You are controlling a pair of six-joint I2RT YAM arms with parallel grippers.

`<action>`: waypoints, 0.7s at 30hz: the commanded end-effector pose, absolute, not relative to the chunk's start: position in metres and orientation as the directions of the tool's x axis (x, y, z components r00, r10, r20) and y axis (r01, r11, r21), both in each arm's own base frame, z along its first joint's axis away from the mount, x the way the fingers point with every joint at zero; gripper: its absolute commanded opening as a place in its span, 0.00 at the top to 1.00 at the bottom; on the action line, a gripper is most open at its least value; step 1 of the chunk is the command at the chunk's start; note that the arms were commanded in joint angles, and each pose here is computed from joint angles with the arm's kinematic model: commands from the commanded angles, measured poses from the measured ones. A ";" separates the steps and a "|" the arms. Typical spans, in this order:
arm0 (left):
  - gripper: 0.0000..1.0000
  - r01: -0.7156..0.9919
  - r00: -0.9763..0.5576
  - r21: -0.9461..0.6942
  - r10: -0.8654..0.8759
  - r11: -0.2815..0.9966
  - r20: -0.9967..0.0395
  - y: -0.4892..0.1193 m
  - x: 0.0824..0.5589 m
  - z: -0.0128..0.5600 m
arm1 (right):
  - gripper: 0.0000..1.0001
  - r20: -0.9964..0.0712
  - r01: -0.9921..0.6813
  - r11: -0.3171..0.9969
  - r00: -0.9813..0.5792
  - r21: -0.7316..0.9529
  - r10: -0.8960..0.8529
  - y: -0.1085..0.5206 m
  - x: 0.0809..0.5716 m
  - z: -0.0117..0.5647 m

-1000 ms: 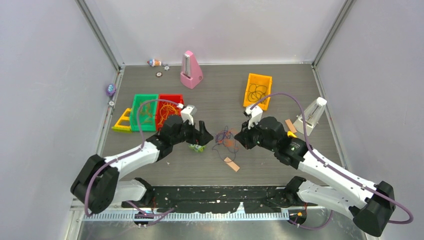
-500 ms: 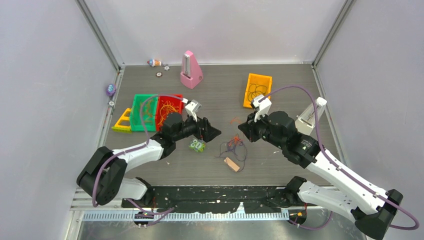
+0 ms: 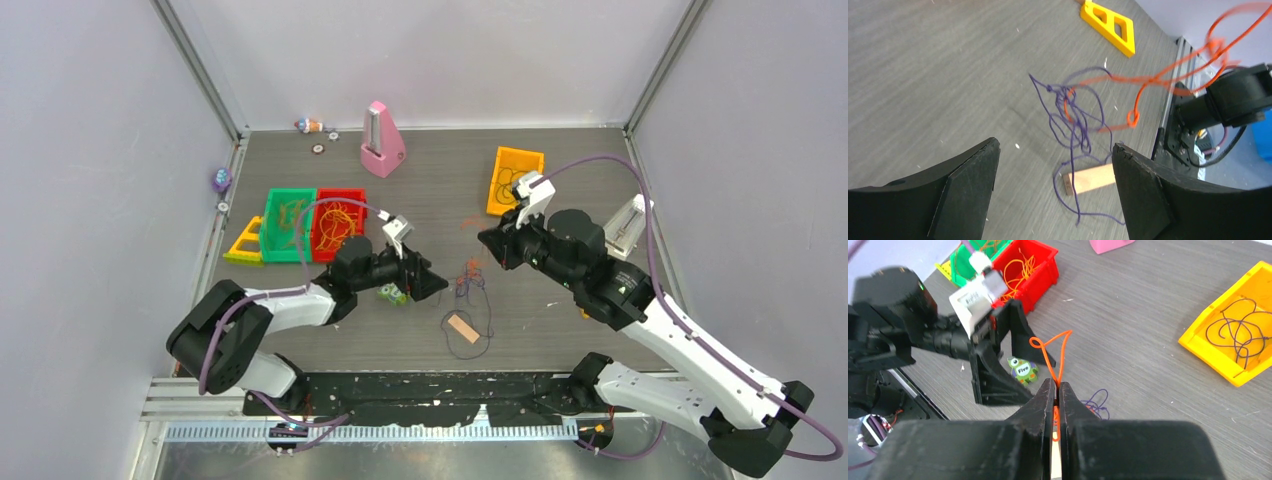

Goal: Untangle the cables
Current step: Untie the cable.

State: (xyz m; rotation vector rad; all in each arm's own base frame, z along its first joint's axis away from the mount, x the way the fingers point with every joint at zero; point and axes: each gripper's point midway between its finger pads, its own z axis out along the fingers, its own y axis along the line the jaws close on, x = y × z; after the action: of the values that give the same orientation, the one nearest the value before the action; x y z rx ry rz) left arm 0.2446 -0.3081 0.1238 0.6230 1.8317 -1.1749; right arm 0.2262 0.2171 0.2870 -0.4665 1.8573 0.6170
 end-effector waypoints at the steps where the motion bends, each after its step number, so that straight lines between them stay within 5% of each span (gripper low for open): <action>1: 0.18 0.793 -0.501 -0.464 -0.010 0.394 -0.865 -0.314 0.226 0.115 | 0.94 -0.957 -0.575 0.791 -0.286 0.210 0.046 0.216 0.231 0.328; 16: 0.22 0.786 -0.507 -0.471 -0.018 0.401 -0.862 -0.366 0.237 0.121 | 0.94 -0.962 -0.610 0.751 -0.241 0.254 0.129 0.225 0.230 0.379; 21: 0.93 0.748 -0.524 -0.483 -0.042 0.455 -0.851 -0.372 0.255 0.120 | 0.94 -0.970 -0.569 0.787 -0.182 0.237 0.161 0.212 0.236 0.406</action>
State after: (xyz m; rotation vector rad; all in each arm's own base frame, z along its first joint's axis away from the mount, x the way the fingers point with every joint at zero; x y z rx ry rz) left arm 0.2298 -0.3637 0.1023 0.6681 1.9072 -1.2115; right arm 0.2307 0.2228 0.3592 -0.4114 1.7398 0.6811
